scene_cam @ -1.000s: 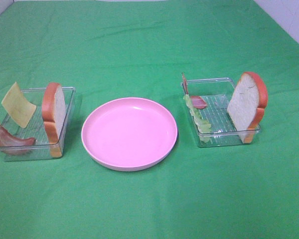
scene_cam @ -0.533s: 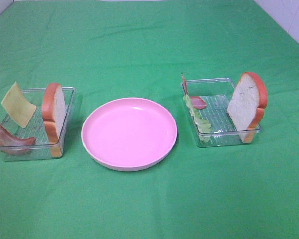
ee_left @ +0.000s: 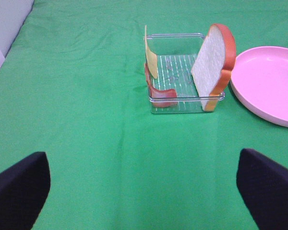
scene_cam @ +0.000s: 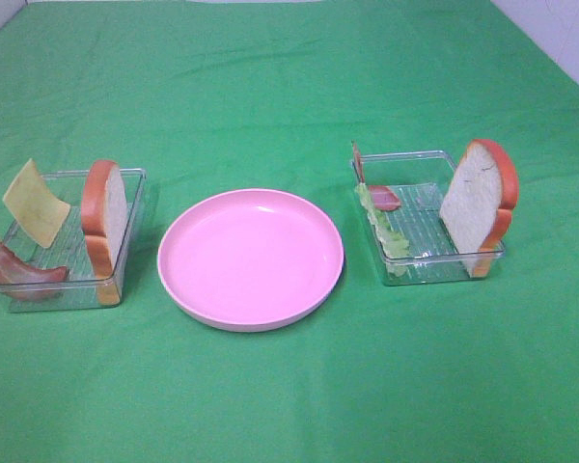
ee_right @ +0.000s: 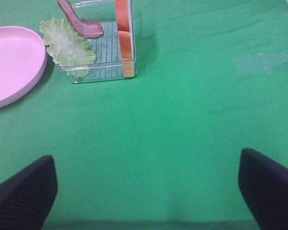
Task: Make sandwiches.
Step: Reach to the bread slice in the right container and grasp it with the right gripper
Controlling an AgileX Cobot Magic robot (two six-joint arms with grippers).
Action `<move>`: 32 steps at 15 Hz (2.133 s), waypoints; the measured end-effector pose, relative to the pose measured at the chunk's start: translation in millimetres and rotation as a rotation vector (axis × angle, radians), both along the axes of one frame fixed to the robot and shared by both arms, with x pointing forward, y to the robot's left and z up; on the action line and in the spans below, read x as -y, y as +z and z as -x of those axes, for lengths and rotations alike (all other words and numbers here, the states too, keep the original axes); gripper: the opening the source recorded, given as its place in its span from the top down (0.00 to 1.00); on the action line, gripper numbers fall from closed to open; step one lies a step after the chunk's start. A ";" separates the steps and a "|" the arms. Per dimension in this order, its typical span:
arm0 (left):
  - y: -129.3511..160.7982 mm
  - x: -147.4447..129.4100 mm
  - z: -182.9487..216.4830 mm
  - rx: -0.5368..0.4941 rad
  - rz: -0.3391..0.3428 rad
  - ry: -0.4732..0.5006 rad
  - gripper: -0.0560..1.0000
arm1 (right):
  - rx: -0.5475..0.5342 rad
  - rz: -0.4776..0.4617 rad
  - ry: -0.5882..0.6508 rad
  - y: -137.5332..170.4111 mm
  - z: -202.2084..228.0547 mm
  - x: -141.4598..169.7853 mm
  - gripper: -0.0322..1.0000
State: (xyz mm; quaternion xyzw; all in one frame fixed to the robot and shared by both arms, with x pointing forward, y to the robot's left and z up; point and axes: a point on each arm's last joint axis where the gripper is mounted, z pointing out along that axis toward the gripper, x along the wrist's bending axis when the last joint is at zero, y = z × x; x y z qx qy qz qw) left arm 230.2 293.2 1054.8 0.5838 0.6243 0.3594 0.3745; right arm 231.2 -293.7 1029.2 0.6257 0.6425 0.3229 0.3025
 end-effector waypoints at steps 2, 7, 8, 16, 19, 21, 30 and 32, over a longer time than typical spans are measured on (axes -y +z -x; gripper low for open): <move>0.0 0.0 0.0 0.000 0.000 0.000 0.01 | 0.000 0.001 -0.001 0.0 0.0 0.1 0.02; 0.0 0.0 0.0 0.000 0.000 0.000 0.01 | -0.332 -0.098 0.031 34.3 -65.2 -6.6 0.02; 0.0 0.0 0.0 0.000 0.000 0.000 0.01 | -0.412 -0.115 0.032 45.8 -93.4 -7.2 0.02; 0.1 0.0 0.0 0.001 0.000 0.000 0.01 | -0.691 -0.085 0.085 50.2 -324.8 -2.9 0.02; 0.1 0.0 0.0 0.001 0.000 0.000 0.01 | -0.768 -0.080 0.093 22.6 -365.3 -1.7 0.02; 0.1 0.0 0.0 0.001 0.000 0.000 0.01 | -0.807 -0.077 0.117 4.0 -379.6 -2.1 0.02; 0.1 0.0 0.0 0.001 0.000 0.000 0.01 | -0.831 -0.080 0.169 -55.4 -407.9 -21.5 0.02; 0.1 0.0 0.0 0.001 0.000 0.000 0.01 | -0.844 -0.078 0.179 -61.8 -409.1 -26.0 0.02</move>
